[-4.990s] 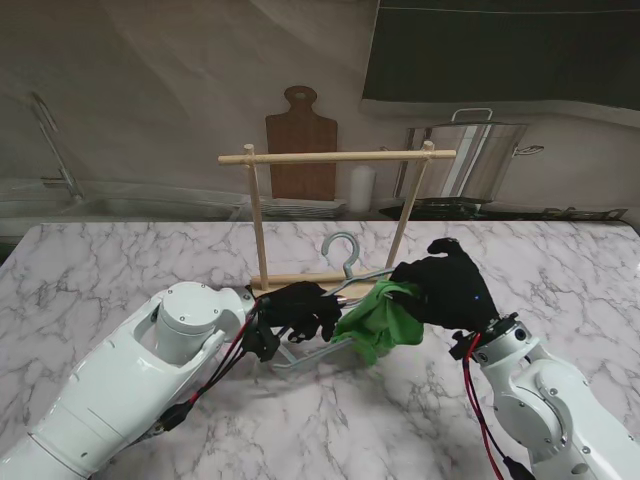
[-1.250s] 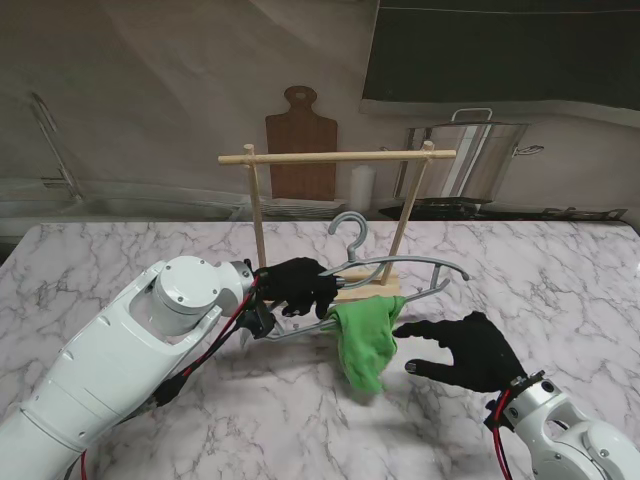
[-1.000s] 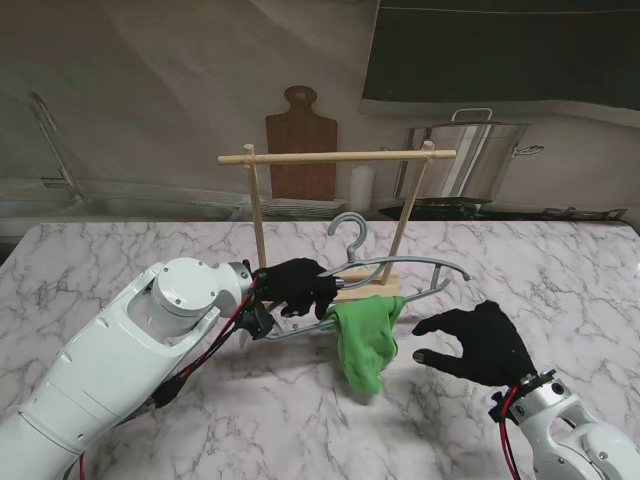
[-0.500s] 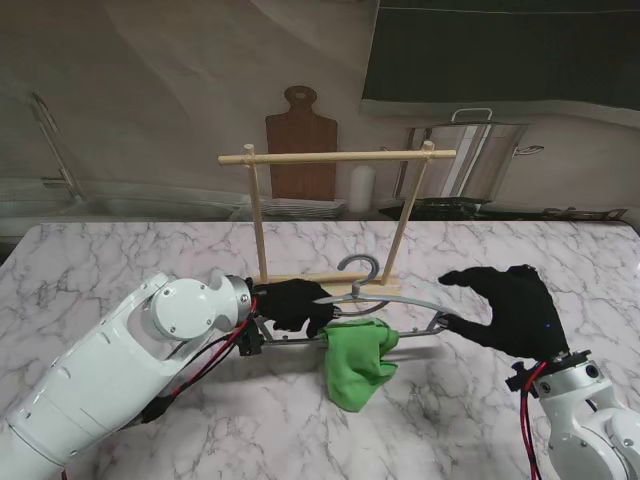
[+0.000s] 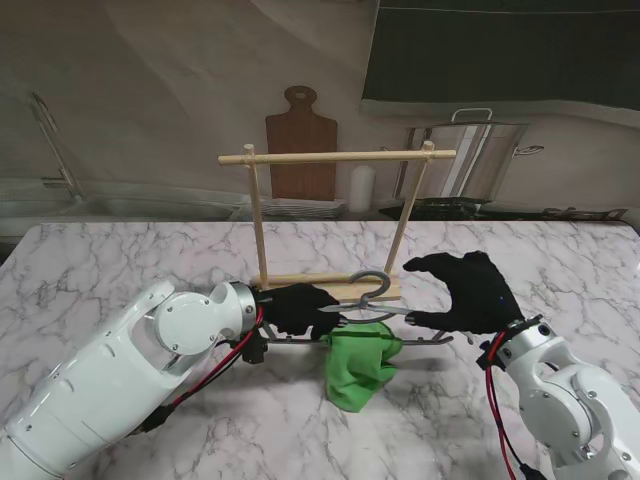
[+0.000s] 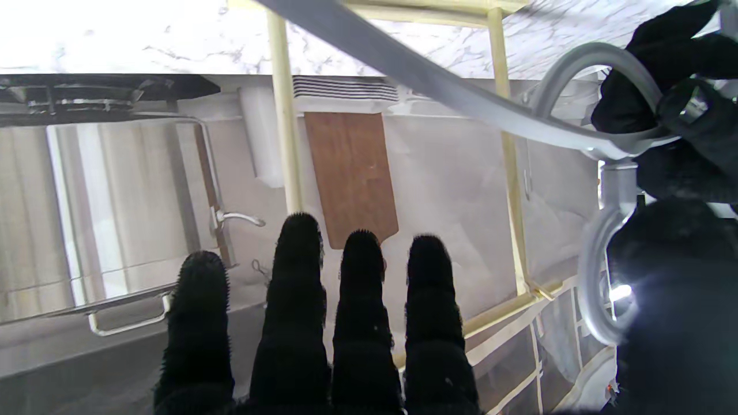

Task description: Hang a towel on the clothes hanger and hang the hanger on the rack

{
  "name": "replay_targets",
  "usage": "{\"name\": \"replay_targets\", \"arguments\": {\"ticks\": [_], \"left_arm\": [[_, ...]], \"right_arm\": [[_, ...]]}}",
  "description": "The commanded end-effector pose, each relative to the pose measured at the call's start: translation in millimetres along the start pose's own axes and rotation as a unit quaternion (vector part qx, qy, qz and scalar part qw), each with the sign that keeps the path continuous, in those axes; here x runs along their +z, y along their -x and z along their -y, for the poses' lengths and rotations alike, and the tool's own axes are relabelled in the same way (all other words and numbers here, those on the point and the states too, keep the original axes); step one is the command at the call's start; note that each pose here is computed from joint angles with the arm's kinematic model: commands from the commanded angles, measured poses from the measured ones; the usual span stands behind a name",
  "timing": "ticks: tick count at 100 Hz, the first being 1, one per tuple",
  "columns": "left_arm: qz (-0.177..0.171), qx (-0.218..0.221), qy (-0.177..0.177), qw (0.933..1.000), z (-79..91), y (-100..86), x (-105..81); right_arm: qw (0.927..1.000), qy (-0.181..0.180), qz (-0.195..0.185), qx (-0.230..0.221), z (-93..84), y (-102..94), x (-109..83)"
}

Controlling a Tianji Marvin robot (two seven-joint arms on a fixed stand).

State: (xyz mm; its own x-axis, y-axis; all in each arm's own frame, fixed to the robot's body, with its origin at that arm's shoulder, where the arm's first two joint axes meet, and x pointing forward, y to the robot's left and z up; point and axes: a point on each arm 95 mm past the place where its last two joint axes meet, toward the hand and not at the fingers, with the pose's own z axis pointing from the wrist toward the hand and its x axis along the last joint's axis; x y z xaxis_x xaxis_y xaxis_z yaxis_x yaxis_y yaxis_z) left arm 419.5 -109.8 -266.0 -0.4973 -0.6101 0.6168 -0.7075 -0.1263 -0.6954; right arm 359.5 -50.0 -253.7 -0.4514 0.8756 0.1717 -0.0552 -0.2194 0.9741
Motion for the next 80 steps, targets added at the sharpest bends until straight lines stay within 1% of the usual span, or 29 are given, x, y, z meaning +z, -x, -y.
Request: {"name": "replay_targets", "arguments": {"ticks": [1,13,27,44,64,80], "left_arm": [[-0.008,0.003,0.004,1.0,-0.5,-5.3,0.7],[-0.01,0.005,-0.002,0.9999,0.1,-7.0,1.0],[-0.014,0.004,-0.011,0.9998,1.6,-8.4,-0.2],[-0.016,0.005,-0.013,0.9998,2.6,-9.2,-0.1],[-0.014,0.001,-0.014,0.9998,3.3,-8.6,2.0],[-0.013,-0.008,-0.022,0.9996,3.5,-8.7,2.9]], "right_arm": [[1.0,0.004,-0.003,0.007,6.5,-3.9,4.1],[0.9998,0.003,-0.014,0.016,13.5,-11.2,10.9],[0.9994,-0.009,-0.022,0.026,20.7,-18.6,15.6],[0.9987,-0.023,-0.029,0.036,26.9,-25.5,21.4],[0.998,-0.03,-0.036,0.042,31.3,-31.0,26.1],[0.9978,-0.032,-0.034,0.048,36.4,-32.6,27.8]]}}
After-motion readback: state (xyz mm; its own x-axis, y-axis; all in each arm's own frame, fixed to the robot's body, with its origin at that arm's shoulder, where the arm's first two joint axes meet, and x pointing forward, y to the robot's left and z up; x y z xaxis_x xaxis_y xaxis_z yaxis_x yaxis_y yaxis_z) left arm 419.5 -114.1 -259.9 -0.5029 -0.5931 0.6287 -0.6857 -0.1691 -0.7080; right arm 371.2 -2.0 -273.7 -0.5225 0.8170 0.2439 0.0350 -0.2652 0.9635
